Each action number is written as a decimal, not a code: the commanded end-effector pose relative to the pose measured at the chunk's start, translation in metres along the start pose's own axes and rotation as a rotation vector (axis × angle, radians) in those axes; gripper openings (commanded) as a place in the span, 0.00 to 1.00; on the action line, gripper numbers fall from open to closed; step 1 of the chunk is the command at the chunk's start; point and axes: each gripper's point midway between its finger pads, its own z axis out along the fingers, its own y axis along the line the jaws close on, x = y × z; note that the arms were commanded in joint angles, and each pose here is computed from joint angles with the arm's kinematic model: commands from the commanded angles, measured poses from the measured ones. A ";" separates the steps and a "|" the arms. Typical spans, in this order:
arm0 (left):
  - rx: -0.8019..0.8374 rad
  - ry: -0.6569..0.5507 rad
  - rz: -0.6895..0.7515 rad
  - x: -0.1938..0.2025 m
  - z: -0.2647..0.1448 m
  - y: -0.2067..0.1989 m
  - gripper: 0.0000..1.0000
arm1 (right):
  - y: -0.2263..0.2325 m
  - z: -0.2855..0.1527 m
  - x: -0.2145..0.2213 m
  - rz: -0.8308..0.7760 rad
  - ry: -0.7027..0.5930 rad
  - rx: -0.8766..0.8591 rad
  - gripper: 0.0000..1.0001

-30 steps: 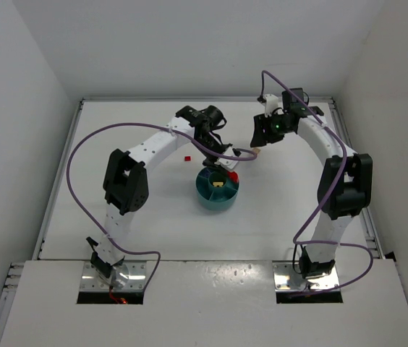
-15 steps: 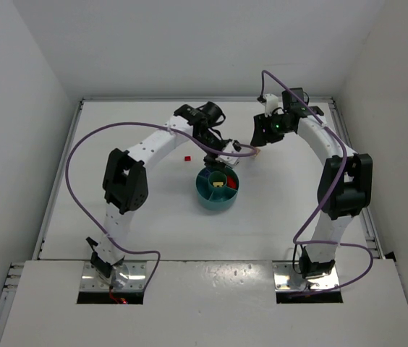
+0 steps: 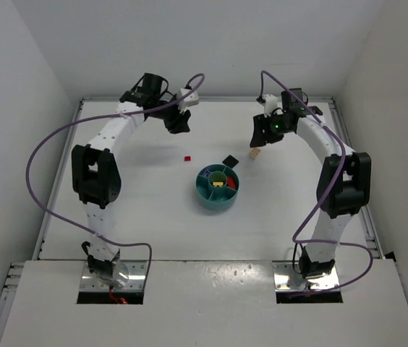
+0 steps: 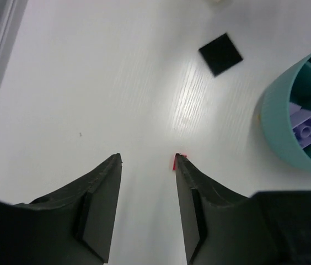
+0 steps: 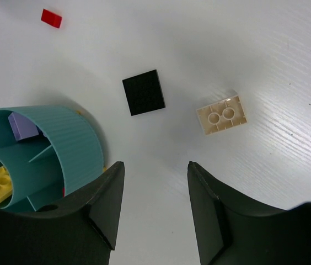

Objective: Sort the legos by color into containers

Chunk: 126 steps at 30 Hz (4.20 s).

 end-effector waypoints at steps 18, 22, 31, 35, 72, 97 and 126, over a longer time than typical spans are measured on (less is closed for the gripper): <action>-0.033 0.266 -0.151 0.106 0.050 -0.013 0.58 | 0.000 0.018 -0.026 -0.027 -0.033 -0.024 0.50; 0.016 0.252 -0.114 0.107 0.061 -0.021 0.58 | -0.001 0.017 -0.024 -0.027 -0.031 -0.015 0.50; 0.045 0.308 -0.093 0.128 0.079 -0.030 0.58 | -0.002 0.017 -0.024 -0.027 -0.030 -0.006 0.50; 0.040 0.334 -0.099 0.138 0.083 -0.028 0.56 | -0.002 0.017 -0.024 -0.027 -0.030 -0.006 0.50; 0.287 -0.155 -0.079 -0.081 0.056 -0.096 0.02 | -0.003 0.021 -0.020 -0.032 -0.023 -0.016 0.50; 0.558 -0.041 -0.025 -0.054 0.063 -0.190 0.04 | -0.002 0.018 -0.019 -0.026 -0.028 -0.006 0.51; 0.555 -0.035 -0.025 -0.056 0.088 -0.201 0.20 | 0.003 0.009 -0.003 -0.050 -0.003 -0.003 0.51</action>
